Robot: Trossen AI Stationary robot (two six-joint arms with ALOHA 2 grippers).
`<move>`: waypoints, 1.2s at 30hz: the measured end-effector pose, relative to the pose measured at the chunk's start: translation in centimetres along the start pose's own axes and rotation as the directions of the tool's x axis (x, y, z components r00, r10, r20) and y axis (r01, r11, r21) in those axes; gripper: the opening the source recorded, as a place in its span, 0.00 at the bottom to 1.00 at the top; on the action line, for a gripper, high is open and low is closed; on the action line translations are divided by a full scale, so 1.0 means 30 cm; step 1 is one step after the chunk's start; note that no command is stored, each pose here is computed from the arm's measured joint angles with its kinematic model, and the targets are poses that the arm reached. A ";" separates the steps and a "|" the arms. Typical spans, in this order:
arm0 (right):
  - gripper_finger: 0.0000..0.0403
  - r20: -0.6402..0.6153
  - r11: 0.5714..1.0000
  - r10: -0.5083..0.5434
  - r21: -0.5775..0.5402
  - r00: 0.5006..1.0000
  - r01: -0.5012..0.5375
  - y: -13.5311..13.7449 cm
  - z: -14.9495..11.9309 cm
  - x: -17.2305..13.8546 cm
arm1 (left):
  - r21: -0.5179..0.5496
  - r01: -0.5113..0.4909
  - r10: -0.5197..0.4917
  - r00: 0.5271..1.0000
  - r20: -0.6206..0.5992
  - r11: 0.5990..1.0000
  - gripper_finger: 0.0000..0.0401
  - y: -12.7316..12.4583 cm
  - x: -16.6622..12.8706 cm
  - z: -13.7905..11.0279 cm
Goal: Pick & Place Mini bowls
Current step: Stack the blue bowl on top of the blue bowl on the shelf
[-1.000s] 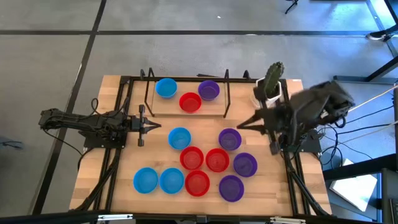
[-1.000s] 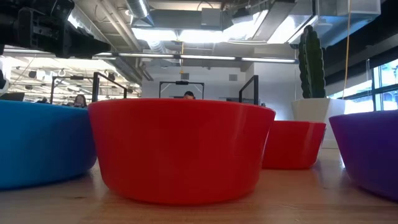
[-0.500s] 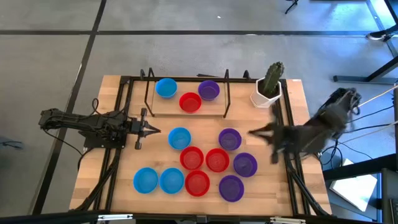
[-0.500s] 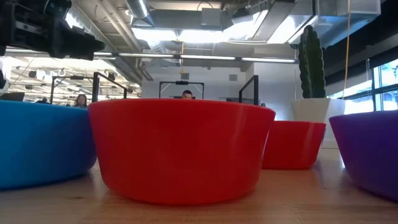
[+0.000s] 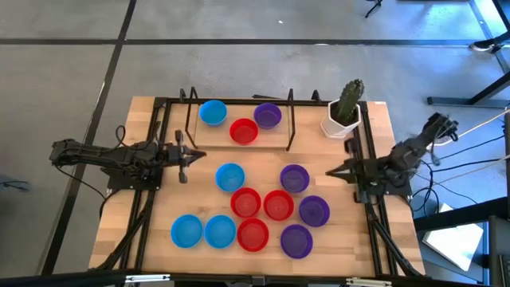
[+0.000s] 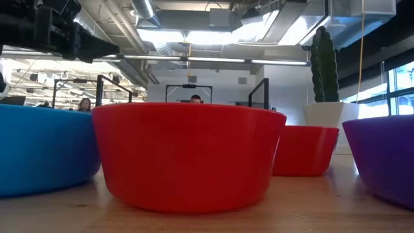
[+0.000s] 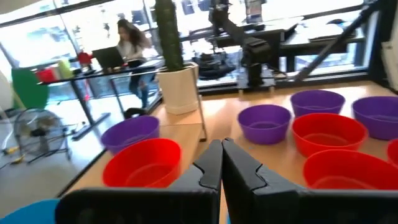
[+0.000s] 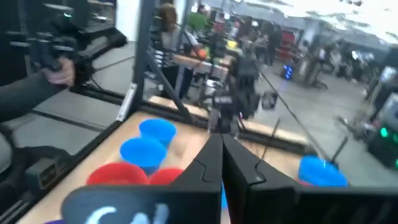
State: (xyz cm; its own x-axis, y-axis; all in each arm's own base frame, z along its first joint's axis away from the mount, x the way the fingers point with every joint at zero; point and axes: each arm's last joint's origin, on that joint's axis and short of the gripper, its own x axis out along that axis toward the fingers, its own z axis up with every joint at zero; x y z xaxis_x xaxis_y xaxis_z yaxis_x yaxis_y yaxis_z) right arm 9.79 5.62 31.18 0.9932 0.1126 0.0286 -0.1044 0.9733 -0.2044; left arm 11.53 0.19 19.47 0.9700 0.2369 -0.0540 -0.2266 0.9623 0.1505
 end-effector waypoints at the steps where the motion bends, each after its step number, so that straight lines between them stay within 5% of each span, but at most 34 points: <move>1: 0.00 0.006 1.000 0.020 0.022 1.000 -0.020 0.004 -0.033 -0.001 | -0.005 -0.009 0.009 1.000 -0.004 1.000 0.01 0.001 0.000 -0.001; 14: 0.00 0.082 0.991 0.033 0.125 0.996 -0.043 0.021 -0.284 0.049 | 0.019 -0.024 0.024 1.000 -0.010 1.000 0.01 0.002 0.000 -0.003; 26: 0.00 0.061 0.991 -0.127 0.044 0.990 0.124 -0.012 -0.359 0.061 | 0.013 -0.023 0.023 1.000 -0.015 1.000 0.02 0.002 0.000 -0.004; 36: 0.02 0.096 0.999 0.030 -0.015 0.995 -0.029 -0.001 -0.358 0.062 | 0.013 -0.023 0.023 1.000 -0.015 1.000 0.03 0.002 0.000 -0.004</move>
State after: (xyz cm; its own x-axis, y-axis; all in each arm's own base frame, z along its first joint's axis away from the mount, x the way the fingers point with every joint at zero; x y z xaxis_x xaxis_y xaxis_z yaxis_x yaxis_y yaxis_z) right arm 12.20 3.67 20.74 0.9802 0.1607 0.1158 -0.1326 0.9666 -0.2194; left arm 11.50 0.25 19.35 0.9632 0.2607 -0.0653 -0.2473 0.9549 0.1647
